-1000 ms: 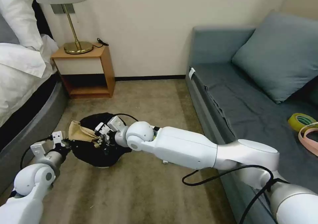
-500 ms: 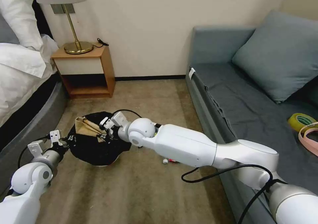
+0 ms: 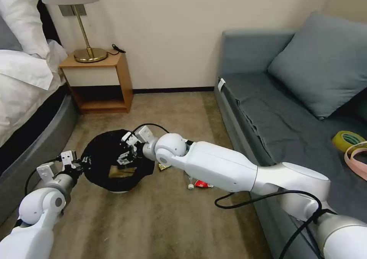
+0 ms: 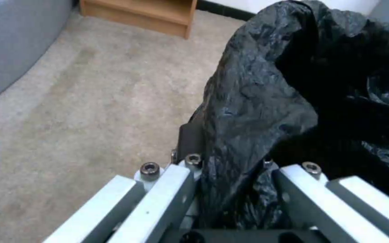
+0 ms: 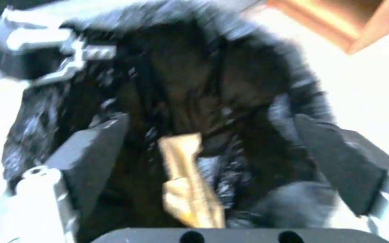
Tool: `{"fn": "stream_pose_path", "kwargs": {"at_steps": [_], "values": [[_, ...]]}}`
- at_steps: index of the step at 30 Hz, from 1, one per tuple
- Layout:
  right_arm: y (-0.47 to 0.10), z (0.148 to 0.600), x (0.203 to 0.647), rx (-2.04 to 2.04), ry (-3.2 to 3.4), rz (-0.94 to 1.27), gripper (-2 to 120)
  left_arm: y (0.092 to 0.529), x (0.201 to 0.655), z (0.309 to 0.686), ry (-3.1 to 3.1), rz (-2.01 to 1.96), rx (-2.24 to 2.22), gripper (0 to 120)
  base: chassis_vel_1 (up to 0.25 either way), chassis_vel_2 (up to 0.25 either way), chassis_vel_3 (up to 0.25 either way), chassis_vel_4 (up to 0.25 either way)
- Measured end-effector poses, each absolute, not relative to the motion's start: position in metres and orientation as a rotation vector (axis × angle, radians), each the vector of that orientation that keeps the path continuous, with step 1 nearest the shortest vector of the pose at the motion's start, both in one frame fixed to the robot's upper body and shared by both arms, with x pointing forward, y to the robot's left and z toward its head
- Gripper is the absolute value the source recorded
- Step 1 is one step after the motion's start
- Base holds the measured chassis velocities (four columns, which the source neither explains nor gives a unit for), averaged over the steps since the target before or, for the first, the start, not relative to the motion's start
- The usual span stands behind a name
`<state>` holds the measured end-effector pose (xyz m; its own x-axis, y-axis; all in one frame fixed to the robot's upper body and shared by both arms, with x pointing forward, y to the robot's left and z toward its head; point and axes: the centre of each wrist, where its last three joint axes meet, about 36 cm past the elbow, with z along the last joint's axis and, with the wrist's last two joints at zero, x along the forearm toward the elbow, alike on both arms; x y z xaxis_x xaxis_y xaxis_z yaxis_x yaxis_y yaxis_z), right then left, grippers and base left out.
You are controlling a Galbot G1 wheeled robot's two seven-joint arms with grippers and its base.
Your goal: Pick up the trash bin, then pick up the garbage on the floor and place it into the trash bin.
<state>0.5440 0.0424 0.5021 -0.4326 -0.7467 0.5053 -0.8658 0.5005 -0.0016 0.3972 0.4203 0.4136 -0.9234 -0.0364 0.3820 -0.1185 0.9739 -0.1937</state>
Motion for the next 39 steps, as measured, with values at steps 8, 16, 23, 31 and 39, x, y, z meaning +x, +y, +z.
{"fn": "stream_pose_path", "kwargs": {"at_steps": [8,16,23,31,39], "values": [[0.004,0.508,0.565,1.196,-2.423,0.306,100,0.443,0.397,0.408,-2.758,0.227,0.197,4,0.0,0.0,0.0,0.0],[-0.046,0.454,0.592,0.92,-2.402,0.308,100,0.457,0.395,0.409,-2.765,0.215,0.239,4,0.0,0.0,0.0,0.0],[-0.099,0.377,0.624,0.576,-2.325,0.364,100,0.459,0.393,0.41,-2.77,0.214,0.253,4,0.0,0.0,0.0,0.0],[-0.16,0.343,0.62,0.335,-2.212,0.321,100,0.465,0.388,0.409,-2.77,0.214,0.278,4,0.0,0.0,0.0,0.0],[-0.195,0.335,0.592,0.147,-2.096,0.183,100,0.466,0.389,0.406,-2.773,0.216,0.29,4,0.0,0.0,0.0,0.0]]}}
